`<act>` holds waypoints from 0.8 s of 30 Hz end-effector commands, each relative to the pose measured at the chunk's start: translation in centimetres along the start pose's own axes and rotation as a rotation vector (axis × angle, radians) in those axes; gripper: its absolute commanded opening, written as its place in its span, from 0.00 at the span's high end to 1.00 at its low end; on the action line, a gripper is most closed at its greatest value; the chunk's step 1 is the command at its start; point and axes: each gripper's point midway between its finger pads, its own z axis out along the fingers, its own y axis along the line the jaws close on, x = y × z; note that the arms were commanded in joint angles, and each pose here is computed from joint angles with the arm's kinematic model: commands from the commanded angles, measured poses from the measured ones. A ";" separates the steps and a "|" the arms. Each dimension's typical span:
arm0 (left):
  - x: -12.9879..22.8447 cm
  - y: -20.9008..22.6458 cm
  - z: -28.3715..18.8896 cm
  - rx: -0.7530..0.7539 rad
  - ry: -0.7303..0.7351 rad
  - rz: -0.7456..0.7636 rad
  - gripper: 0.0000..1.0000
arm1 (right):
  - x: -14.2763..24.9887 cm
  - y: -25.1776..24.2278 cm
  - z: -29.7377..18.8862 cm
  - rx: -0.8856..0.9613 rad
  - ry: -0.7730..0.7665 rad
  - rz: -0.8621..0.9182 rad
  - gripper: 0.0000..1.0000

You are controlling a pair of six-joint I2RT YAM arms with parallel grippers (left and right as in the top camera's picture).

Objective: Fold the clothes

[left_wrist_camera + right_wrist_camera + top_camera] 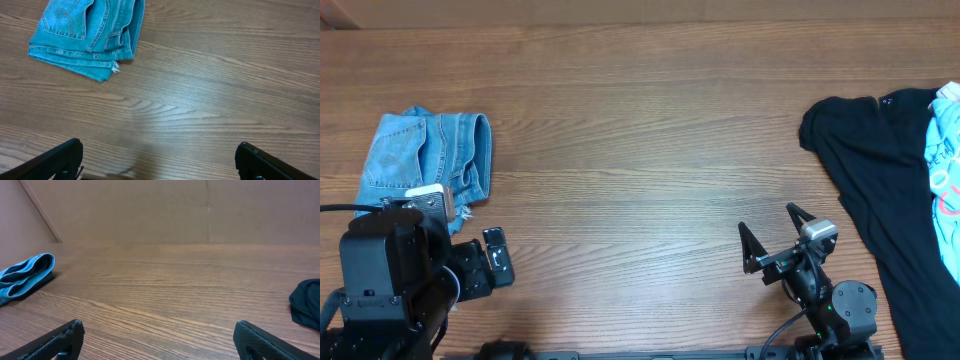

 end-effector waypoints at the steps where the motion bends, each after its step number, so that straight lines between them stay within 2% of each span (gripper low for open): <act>1: 0.0 0.1 0.0 -0.008 -0.004 -0.016 0.00 | 0.0 0.0 0.0 -0.004 -0.009 0.003 0.00; 12: 0.0 0.3 -0.1 -0.019 -0.008 -0.011 0.00 | 0.0 0.0 0.0 -0.004 -0.010 0.003 0.00; 16: -3.4 -0.1 0.3 -0.003 -0.179 -0.020 0.00 | 0.0 0.0 0.0 -0.004 -0.010 0.003 0.00; 19: -5.4 -2.3 1.7 0.115 -0.349 0.069 0.00 | 0.0 0.0 0.0 -0.004 -0.010 0.003 0.00; 24: -4.0 -3.3 5.1 0.208 -0.535 0.100 0.00 | 0.0 0.0 0.0 -0.004 -0.010 0.003 0.00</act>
